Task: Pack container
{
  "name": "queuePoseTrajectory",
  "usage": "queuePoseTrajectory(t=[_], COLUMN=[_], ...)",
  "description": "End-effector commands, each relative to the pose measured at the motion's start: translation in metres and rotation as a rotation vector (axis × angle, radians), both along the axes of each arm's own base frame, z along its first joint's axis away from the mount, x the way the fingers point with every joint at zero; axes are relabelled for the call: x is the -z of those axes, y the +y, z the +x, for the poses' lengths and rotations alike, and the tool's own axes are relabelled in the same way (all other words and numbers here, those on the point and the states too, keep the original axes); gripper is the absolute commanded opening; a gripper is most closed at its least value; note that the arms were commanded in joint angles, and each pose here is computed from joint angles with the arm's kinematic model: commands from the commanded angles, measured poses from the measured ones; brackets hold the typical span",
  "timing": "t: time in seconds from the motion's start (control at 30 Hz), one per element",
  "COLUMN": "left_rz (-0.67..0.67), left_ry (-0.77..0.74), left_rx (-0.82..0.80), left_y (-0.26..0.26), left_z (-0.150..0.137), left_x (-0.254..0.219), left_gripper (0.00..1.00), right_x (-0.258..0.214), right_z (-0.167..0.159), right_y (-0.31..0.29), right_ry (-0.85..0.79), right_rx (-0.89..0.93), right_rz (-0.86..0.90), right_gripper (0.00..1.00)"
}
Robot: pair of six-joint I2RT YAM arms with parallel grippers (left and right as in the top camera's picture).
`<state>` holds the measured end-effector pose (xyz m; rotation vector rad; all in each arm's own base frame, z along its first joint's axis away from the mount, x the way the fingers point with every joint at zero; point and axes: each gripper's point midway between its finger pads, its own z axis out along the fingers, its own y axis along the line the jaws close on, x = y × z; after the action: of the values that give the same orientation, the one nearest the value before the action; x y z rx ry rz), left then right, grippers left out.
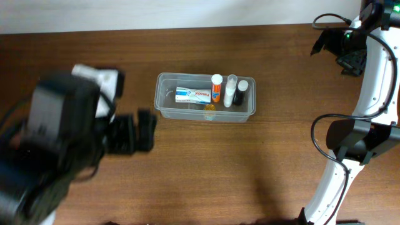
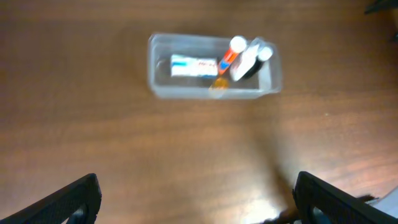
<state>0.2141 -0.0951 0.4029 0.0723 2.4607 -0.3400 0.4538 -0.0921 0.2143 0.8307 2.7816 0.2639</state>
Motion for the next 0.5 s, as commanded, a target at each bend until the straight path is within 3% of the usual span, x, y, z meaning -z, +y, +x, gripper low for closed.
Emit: queuePoseTrajectory(t=[0.0, 0.2, 0.47], left_rz=[-0.016, -0.039, -0.082], left_ry=[-0.01, -0.056, -0.142], left_rx=[-0.076, -0.076, -0.075], left_y=[0.021, 0.039, 0.05], left_z=[-0.028, -0.068, -0.093], left_x=[0.009, 0.014, 0.003], left_gripper=[0.99, 0.99, 0.99], right_x=[-0.002, -0.002, -0.002], right_z=[-0.003, -0.003, -0.003], right_y=[-0.002, -0.002, -0.002], right_ry=[0.005, 0.005, 0.005], right_rx=[0.005, 0.005, 0.005], right_rz=[-0.012, -0.012, -0.011], right_gripper=[0.98, 0.98, 0.98])
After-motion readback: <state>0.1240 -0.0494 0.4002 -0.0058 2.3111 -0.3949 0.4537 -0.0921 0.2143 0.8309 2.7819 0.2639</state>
